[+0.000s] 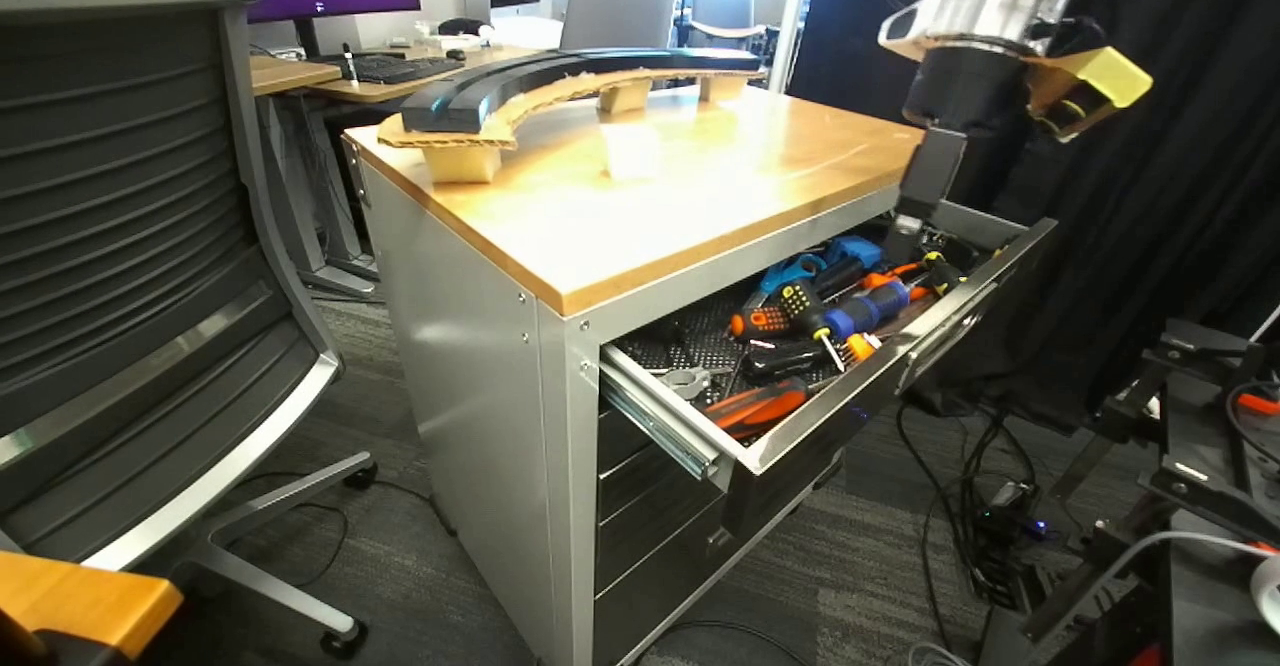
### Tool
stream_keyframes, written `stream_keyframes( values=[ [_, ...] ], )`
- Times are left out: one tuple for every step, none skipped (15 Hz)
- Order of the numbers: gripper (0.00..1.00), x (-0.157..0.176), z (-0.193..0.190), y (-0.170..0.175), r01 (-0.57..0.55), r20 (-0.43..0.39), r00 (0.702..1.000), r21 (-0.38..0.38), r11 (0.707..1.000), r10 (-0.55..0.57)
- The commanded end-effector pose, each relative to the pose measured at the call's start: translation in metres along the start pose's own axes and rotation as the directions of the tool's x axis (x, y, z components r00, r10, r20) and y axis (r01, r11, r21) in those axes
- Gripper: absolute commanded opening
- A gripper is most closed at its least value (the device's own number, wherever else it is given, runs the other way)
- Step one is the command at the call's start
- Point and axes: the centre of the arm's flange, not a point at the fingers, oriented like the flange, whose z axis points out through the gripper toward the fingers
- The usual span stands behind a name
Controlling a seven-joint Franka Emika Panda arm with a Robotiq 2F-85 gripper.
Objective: Put the screwdriver in the open drawer then close the drawer
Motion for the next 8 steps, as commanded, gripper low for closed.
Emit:
stream_keyframes(
  values=[
    [1.0, -0.047, -0.02, 0.02, -0.136, 0.144, 0.979, -0.061, 0.989, 0.143],
    [0.75, -0.054, -0.016, 0.028, -0.18, 0.188, 0.963, -0.075, 0.981, 0.191],
    [0.73, -0.062, -0.013, 0.033, -0.207, 0.219, 0.95, -0.085, 0.975, 0.222],
    [0.67, -0.068, -0.01, 0.037, -0.23, 0.245, 0.938, -0.092, 0.969, 0.245],
    [0.58, -0.072, -0.004, 0.042, -0.244, 0.244, 0.934, -0.101, 0.964, 0.262],
    [0.49, -0.073, 0.0, 0.045, -0.25, 0.227, 0.937, -0.101, 0.963, 0.267],
    [0.42, -0.072, 0.007, 0.049, -0.26, 0.213, 0.939, -0.08, 0.962, 0.272],
    [0.33, -0.073, 0.012, 0.051, -0.269, 0.192, 0.942, -0.068, 0.961, 0.277]
  ],
)
